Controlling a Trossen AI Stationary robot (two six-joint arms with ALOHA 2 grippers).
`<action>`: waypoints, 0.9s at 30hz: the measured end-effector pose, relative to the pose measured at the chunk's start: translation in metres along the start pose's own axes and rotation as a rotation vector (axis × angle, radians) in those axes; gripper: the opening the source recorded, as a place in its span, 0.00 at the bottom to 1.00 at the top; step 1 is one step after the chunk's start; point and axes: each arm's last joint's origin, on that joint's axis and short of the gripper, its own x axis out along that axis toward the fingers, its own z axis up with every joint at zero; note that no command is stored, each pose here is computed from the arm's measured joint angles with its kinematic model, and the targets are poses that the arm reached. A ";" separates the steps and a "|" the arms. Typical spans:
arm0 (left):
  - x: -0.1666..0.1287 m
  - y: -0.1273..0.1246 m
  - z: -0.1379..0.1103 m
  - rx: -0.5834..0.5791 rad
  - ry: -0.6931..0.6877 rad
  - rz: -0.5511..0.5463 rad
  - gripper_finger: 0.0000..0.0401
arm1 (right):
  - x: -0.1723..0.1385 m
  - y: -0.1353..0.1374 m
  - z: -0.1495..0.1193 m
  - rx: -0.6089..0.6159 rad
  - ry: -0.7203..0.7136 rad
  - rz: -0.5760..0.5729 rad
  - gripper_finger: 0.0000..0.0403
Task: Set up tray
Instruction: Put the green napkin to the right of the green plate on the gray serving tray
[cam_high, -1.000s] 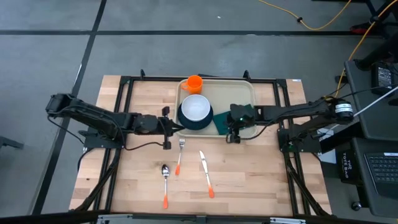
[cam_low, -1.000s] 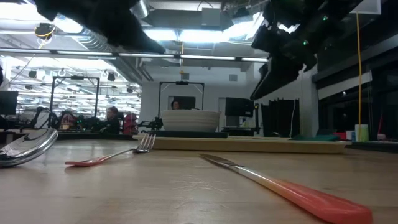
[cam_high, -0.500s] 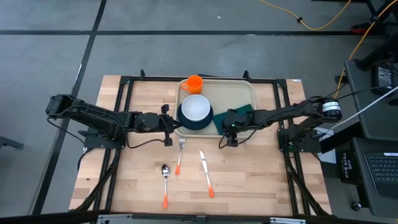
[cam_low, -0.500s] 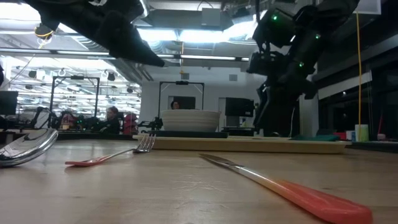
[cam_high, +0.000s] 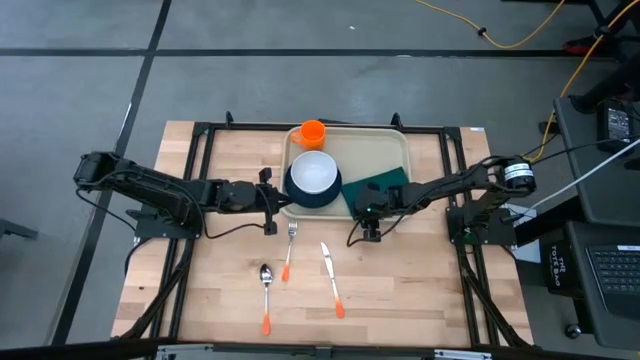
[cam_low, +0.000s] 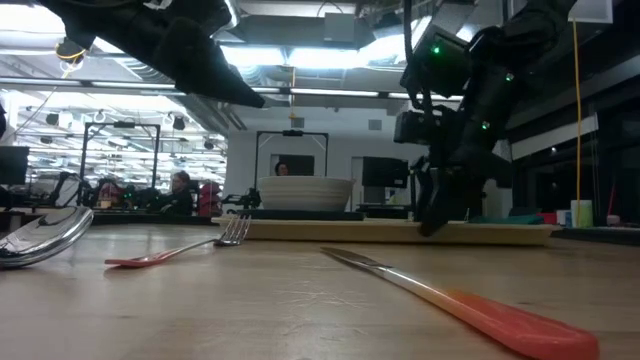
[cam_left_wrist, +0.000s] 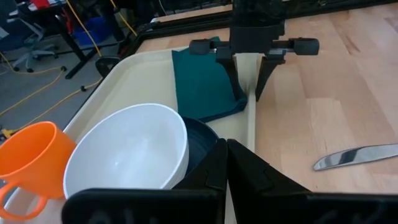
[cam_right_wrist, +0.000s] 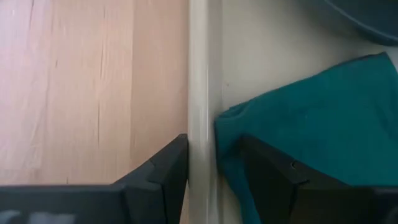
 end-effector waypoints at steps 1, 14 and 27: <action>0.000 0.000 0.000 0.000 0.000 0.000 0.01 | 0.000 0.000 0.000 0.000 -0.004 -0.002 0.38; 0.000 0.000 0.000 0.000 0.000 0.000 0.01 | -0.017 -0.003 0.007 0.006 -0.074 -0.005 0.38; 0.000 0.000 0.000 0.000 0.001 0.000 0.01 | -0.017 -0.005 0.005 -0.051 -0.050 -0.053 0.38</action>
